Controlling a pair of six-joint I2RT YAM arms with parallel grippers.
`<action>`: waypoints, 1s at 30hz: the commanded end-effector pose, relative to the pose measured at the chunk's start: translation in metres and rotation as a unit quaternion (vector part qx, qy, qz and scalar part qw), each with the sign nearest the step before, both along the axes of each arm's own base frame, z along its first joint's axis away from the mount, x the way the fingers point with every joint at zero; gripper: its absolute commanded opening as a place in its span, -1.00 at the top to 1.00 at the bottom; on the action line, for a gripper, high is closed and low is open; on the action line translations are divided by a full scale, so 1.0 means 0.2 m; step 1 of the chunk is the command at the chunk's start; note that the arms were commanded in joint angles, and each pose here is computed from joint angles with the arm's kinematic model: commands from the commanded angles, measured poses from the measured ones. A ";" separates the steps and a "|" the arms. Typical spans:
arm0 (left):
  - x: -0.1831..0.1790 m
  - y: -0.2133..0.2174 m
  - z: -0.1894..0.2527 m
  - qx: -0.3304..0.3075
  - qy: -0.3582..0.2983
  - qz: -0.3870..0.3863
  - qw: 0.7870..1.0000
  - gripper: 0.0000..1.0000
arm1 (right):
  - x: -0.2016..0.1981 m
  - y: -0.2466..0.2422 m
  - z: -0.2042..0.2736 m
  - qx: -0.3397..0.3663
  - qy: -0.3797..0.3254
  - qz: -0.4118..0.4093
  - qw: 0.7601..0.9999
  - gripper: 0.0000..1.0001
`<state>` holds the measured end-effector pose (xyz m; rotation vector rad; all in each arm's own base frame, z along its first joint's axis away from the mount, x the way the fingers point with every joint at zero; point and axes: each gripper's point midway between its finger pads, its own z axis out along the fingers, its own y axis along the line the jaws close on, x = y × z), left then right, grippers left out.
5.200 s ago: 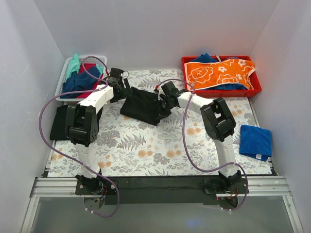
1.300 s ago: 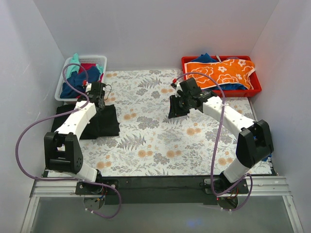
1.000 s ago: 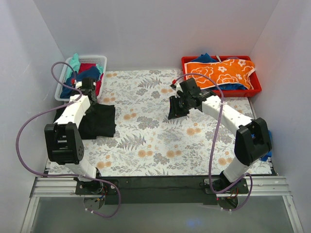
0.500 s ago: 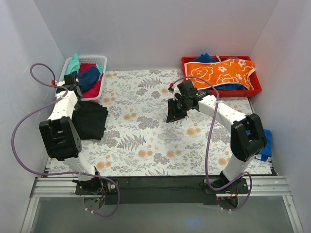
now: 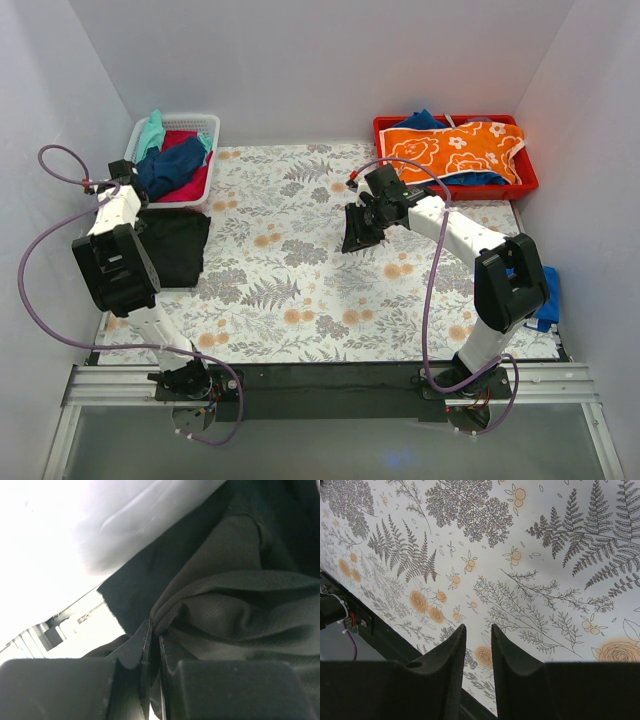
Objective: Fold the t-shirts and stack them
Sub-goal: Neatly place the folded tshirt to the corner
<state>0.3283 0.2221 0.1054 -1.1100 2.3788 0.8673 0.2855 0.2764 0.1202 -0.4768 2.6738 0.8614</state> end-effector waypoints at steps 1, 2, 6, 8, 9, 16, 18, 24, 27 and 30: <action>0.11 0.07 0.07 0.020 -0.034 0.018 0.999 1.00 | 0.04 0.04 0.04 0.014 0.000 -0.004 1.000 0.36; 0.15 0.08 0.06 0.017 -0.040 0.027 0.999 1.00 | 0.05 0.04 0.04 0.014 -0.001 -0.004 1.000 0.36; 0.18 0.08 0.04 0.005 -0.041 0.037 0.998 0.06 | 0.05 0.05 0.04 0.017 0.003 -0.005 1.000 0.36; 0.19 0.07 0.07 0.007 -0.056 0.041 0.998 -0.62 | 0.04 0.05 0.04 0.020 0.006 -0.006 1.000 0.36; 0.19 0.07 0.10 0.008 -0.067 0.040 0.997 -0.63 | 0.05 0.05 0.04 0.020 0.008 -0.007 1.000 0.36; 0.18 -0.03 0.29 0.009 -0.118 0.030 0.993 -0.65 | 0.06 0.05 0.05 0.015 -0.002 -0.010 1.000 0.36; 0.21 -0.12 0.36 0.010 -0.139 0.004 0.990 -0.66 | 0.07 0.04 0.05 0.012 -0.009 -0.013 1.000 0.36; 0.26 -0.49 0.59 -0.052 -0.220 -0.100 0.969 -0.64 | 0.09 0.01 0.06 -0.002 -0.029 -0.024 0.999 0.36; 0.28 -0.75 0.61 -0.142 -0.254 -0.169 0.942 -0.63 | 0.10 -0.02 0.07 -0.008 -0.040 -0.032 0.999 0.36; 0.25 -1.02 0.67 -0.203 -0.288 -0.257 0.900 -0.64 | 0.11 -0.05 0.10 -0.017 -0.059 -0.044 0.997 0.36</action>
